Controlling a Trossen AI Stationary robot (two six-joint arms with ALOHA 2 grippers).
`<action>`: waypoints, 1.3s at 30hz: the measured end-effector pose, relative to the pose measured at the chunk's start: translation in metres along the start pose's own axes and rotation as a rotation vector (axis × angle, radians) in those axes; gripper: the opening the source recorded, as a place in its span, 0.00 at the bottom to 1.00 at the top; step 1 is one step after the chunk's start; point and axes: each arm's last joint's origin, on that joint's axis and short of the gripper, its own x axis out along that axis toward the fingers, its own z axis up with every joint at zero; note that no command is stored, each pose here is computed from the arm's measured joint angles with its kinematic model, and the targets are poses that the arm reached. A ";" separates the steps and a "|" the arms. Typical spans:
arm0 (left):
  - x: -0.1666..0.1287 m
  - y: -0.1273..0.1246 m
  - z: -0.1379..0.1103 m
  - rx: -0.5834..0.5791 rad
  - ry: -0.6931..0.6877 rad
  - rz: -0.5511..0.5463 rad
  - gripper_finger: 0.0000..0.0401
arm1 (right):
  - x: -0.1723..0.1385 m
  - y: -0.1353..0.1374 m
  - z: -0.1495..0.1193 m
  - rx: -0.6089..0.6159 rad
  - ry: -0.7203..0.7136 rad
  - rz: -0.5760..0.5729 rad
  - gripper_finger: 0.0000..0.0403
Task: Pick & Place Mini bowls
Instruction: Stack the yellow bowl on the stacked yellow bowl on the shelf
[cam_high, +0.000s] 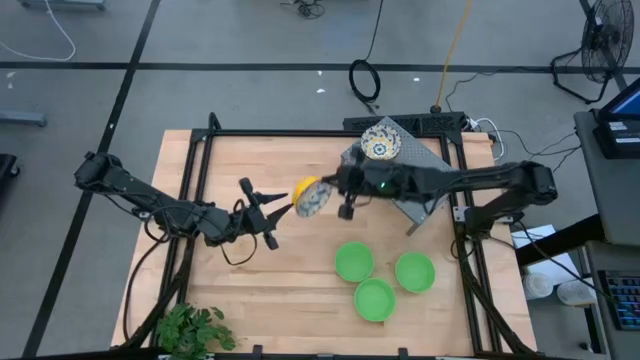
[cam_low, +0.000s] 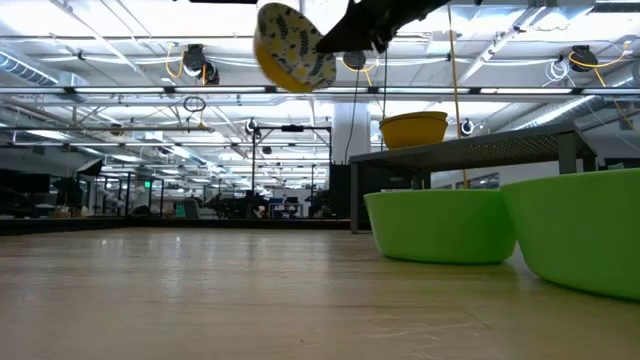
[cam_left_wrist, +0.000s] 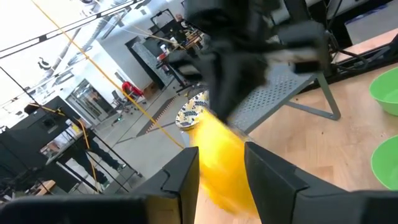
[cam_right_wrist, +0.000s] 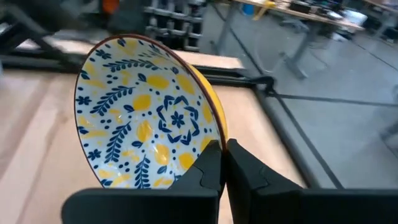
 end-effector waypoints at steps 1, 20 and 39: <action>0.000 0.000 0.000 0.000 0.001 0.001 0.32 | -0.005 -0.007 0.005 0.006 0.003 -0.014 0.00; 0.013 0.010 -0.007 -0.041 0.025 0.016 0.29 | -0.072 -0.151 0.099 0.240 0.192 -0.234 0.00; 0.013 0.007 -0.010 -0.033 0.025 -0.036 0.29 | -0.109 -0.216 0.061 0.525 0.484 -0.330 0.00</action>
